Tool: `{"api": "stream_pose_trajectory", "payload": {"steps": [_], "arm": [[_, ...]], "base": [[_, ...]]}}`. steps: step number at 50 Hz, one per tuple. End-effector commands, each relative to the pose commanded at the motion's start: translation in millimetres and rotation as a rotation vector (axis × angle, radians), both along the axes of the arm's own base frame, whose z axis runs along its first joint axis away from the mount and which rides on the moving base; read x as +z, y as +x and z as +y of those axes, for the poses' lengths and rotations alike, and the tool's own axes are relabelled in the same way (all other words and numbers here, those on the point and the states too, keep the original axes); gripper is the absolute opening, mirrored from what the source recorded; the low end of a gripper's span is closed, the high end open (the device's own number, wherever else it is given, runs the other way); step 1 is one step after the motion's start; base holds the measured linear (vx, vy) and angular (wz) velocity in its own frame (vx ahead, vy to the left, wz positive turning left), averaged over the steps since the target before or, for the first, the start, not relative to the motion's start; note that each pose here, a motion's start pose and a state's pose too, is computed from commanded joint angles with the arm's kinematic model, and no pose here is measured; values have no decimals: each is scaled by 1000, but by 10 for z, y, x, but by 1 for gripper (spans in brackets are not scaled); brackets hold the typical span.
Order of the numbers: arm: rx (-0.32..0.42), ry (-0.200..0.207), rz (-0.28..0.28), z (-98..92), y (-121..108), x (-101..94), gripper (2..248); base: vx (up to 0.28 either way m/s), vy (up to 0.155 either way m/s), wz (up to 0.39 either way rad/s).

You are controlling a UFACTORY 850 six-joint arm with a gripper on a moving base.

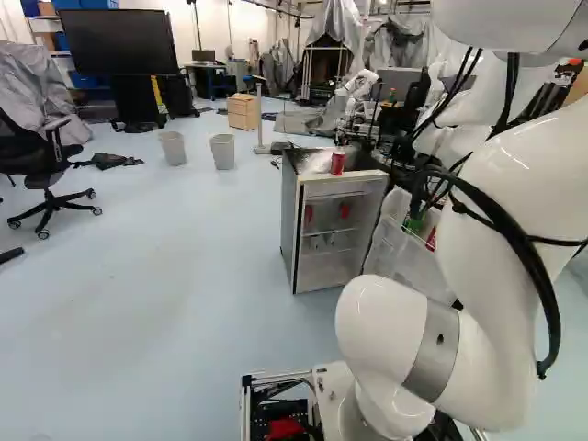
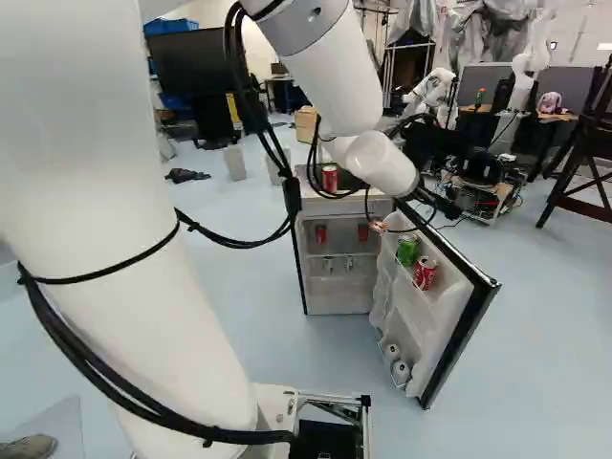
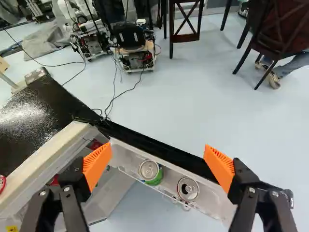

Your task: Grab a drink from the fridge

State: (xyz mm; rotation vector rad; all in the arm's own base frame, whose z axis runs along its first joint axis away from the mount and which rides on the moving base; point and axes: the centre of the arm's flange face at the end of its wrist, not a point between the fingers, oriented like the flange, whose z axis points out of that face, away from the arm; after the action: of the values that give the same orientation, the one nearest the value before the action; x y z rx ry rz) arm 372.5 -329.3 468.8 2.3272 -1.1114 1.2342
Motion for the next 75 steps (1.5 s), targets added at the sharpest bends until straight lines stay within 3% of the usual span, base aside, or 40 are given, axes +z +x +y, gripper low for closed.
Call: {"api": "stream_pose_trajectory", "payload": {"steps": [30, 55, 75], "arm": [[-68, 77, 55, -488, -5, -78, 247], [-118, 81, 53, -938, 33, -105, 247], [-144, 116, 76, -1276, 86, -163, 247]], "base": [[0, 0, 0], [0, 0, 0], [0, 0, 0]]}}
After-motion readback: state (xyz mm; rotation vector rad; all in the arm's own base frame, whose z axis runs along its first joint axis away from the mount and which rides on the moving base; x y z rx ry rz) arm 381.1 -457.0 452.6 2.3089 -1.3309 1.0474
